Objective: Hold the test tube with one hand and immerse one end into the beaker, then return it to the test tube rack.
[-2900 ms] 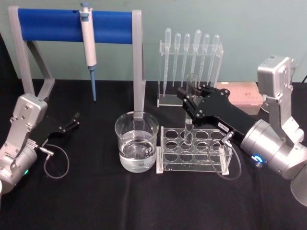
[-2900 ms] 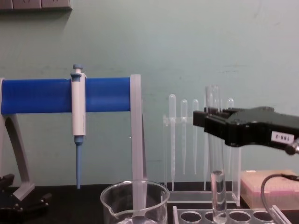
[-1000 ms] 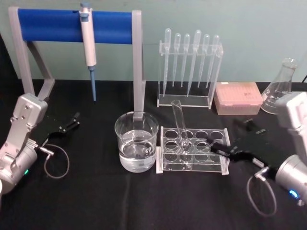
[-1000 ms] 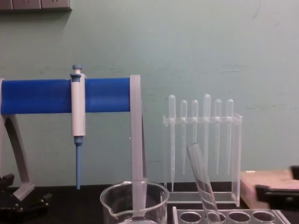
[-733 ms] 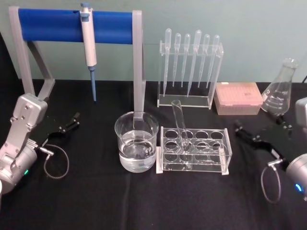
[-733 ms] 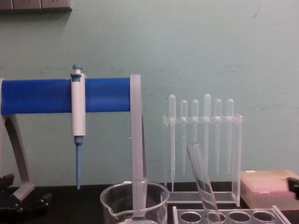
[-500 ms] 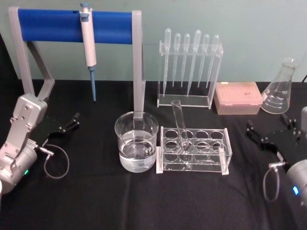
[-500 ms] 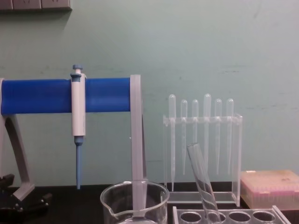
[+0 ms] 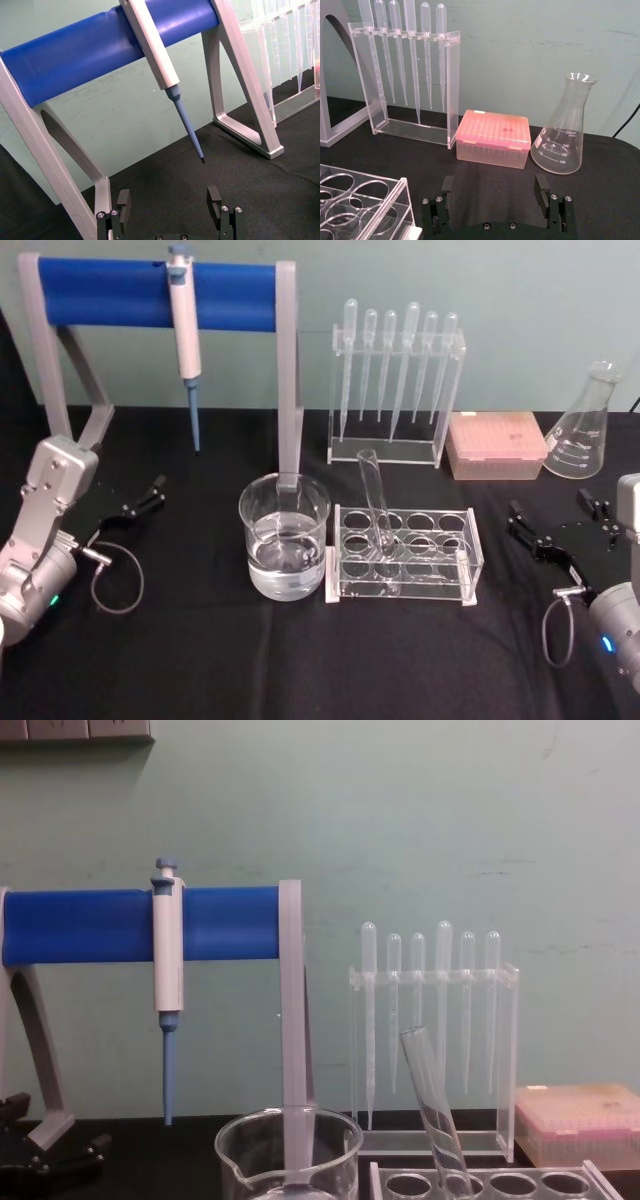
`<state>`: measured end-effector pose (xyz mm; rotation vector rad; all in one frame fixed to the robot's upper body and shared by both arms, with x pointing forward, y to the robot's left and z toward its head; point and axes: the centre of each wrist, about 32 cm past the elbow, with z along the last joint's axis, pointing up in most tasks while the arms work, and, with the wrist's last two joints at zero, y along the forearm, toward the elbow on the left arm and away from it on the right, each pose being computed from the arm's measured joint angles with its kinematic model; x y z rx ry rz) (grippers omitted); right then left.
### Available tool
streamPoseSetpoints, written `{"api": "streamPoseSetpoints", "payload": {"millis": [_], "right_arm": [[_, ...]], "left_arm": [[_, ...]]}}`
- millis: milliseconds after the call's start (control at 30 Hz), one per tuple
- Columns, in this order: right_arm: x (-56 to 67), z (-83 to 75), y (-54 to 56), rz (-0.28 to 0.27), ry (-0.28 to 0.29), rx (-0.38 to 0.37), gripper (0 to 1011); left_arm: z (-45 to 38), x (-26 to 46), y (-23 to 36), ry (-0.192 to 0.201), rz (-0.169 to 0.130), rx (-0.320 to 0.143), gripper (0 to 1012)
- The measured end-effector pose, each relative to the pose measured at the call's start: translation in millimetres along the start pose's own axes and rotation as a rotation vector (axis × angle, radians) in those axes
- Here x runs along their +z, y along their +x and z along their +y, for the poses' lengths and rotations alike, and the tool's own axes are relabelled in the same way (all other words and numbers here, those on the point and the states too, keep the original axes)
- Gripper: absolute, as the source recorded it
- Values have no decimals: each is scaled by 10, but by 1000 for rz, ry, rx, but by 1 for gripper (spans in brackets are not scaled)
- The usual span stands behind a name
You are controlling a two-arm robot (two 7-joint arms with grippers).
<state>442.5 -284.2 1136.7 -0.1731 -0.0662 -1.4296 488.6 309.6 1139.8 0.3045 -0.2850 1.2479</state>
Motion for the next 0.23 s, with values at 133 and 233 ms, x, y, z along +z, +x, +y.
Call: {"api": "streamPoseSetpoints", "payload": {"millis": [133,233], "right_arm": [[7,-2,2,0,0,1,1004],[9,-3,4,0,0,1,1004]], "left_arm": [[0,0,0,0,0,0,1000],[0,0,0,0,0,0,1000]]}}
